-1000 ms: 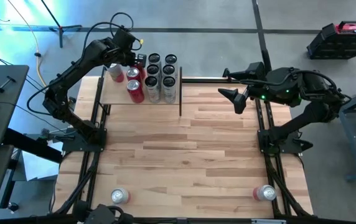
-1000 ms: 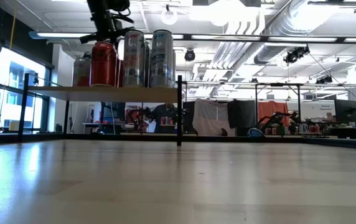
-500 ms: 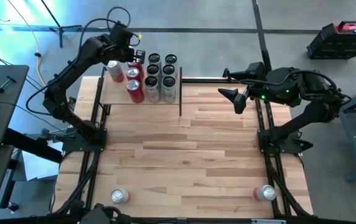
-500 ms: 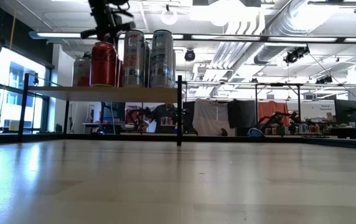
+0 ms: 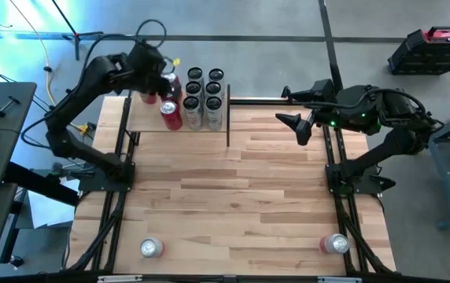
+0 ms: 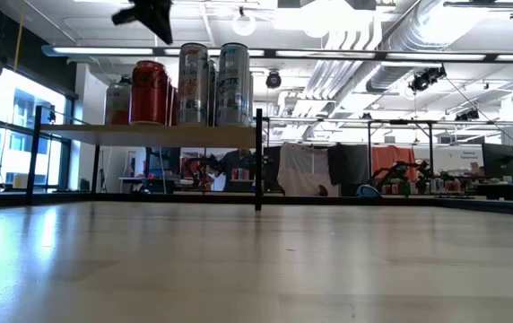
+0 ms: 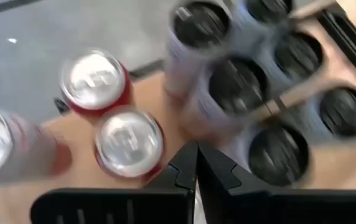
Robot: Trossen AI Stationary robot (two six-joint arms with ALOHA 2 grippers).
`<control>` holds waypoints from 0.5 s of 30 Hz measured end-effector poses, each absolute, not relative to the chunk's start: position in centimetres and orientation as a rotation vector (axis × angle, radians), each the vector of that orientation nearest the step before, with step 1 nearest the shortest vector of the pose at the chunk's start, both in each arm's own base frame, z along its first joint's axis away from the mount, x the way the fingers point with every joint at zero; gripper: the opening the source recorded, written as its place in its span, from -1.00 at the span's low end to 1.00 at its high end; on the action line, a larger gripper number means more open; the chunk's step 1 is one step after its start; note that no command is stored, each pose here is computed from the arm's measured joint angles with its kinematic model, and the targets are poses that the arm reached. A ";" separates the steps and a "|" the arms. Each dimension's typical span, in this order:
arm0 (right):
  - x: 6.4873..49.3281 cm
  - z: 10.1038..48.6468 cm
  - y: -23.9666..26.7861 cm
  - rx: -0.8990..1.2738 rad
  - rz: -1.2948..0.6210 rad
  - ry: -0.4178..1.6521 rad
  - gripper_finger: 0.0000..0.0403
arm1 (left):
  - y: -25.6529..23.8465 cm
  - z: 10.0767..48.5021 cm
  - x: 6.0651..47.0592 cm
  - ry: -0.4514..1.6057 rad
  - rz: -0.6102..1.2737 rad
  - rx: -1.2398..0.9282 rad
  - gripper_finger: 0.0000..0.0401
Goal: Place canned beverage on shelf
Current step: Adjust the aligned red soda cans on the shelf
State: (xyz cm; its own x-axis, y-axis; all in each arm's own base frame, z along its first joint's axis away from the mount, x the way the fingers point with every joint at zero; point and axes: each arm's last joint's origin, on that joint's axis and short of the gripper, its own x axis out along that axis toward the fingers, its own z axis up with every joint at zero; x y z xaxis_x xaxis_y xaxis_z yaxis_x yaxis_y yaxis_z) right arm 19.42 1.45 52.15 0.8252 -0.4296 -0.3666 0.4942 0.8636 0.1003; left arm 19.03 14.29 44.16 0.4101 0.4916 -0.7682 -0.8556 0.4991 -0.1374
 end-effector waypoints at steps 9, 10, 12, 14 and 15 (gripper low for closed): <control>19.4 52.1 1.5 0.138 -0.459 0.363 0.73 | 10.6 42.3 19.3 0.898 0.973 -0.643 -1.00; 19.5 52.1 1.5 0.138 -0.456 0.364 0.73 | 10.6 41.8 19.4 0.914 0.986 -0.650 -1.00; 19.5 52.1 1.6 0.143 -0.443 0.367 0.73 | 10.7 41.1 19.6 0.931 1.000 -0.661 -1.00; 19.5 52.1 1.6 0.144 -0.438 0.368 0.73 | 10.7 40.8 19.8 0.928 1.002 -0.660 -1.00; 19.5 52.1 1.6 0.146 -0.438 0.368 0.73 | 10.8 40.6 20.0 0.926 1.001 -0.658 -1.00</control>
State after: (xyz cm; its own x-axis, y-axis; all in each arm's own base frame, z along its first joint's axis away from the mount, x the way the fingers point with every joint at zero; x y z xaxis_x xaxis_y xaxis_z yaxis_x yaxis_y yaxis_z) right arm 19.47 1.58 52.12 0.8414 -0.3867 -0.3776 0.4387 0.8967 0.0591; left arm 19.95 10.76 40.58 0.2348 0.4090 -0.8818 -0.9106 0.4099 -0.0524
